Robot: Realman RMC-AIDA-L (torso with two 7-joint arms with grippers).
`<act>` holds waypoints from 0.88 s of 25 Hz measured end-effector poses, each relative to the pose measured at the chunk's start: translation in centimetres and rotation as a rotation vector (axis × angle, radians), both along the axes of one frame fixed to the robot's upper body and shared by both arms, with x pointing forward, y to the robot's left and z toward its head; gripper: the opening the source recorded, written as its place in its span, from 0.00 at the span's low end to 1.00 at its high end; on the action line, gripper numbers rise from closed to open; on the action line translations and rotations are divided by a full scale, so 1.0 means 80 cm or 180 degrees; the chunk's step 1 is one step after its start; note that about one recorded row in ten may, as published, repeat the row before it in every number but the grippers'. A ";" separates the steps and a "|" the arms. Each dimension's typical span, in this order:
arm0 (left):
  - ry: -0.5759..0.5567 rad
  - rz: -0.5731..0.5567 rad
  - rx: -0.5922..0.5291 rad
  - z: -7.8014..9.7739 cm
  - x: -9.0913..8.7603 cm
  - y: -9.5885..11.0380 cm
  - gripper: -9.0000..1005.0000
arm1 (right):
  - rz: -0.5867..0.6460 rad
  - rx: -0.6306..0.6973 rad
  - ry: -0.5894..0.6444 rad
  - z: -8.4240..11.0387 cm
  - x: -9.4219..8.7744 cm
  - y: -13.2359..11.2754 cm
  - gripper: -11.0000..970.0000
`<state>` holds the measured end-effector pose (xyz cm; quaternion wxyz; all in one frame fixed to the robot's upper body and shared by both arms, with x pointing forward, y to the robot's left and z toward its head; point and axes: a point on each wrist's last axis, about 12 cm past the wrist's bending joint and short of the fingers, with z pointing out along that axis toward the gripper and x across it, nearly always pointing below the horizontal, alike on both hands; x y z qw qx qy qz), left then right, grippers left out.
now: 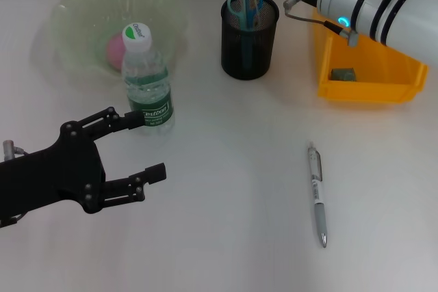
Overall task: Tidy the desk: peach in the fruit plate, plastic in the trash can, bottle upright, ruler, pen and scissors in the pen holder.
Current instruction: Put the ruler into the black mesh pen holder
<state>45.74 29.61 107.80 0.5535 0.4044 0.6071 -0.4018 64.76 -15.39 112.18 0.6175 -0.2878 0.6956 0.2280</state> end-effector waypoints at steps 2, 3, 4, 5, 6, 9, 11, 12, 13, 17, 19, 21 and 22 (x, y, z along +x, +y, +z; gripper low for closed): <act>-0.0001 0.0000 0.0001 0.000 0.000 0.000 0.85 | -0.0001 -0.0001 0.0002 0.000 0.000 0.000 0.40; -0.0006 0.0001 0.0004 0.000 0.000 0.000 0.85 | 0.0002 -0.0002 0.0003 0.000 0.000 0.000 0.40; -0.0009 0.0001 0.0006 0.000 0.000 0.000 0.85 | 0.0007 -0.0006 0.0004 -0.001 0.000 0.000 0.40; -0.0010 0.0002 0.0006 0.000 0.000 0.000 0.85 | 0.0011 -0.0009 0.0005 -0.001 -0.001 0.001 0.40; -0.0010 0.0002 0.0006 0.000 0.000 0.000 0.85 | 0.0014 -0.0011 0.0006 -0.001 -0.001 0.001 0.40; -0.0011 -0.0003 0.0002 0.000 0.000 0.000 0.85 | 0.0024 -0.0001 0.0017 -0.002 -0.002 0.001 0.40; -0.0012 -0.0004 0.0000 0.000 0.000 0.000 0.85 | 0.0021 0.0012 0.0035 -0.004 -0.003 -0.001 0.40; -0.0013 -0.0005 0.0000 0.000 0.000 0.000 0.85 | 0.0019 0.0014 0.0041 -0.004 -0.004 -0.001 0.40; -0.0014 -0.0005 0.0000 0.000 0.000 0.000 0.85 | 0.0010 0.0021 0.0057 -0.006 -0.005 -0.002 0.40; -0.0017 -0.0004 0.0002 0.000 0.000 0.000 0.85 | -0.0008 0.0034 0.0084 -0.009 -0.006 -0.005 0.45; -0.0017 -0.0005 0.0002 0.000 0.000 0.000 0.85 | -0.0021 0.0047 0.0101 -0.010 -0.008 -0.007 0.47; -0.0017 -0.0005 0.0002 0.000 0.000 0.000 0.85 | -0.0028 0.0057 0.0111 -0.011 -0.008 -0.008 0.50; -0.0017 -0.0004 0.0002 0.000 0.000 -0.001 0.85 | -0.0028 0.0075 0.0113 -0.010 -0.009 -0.008 0.51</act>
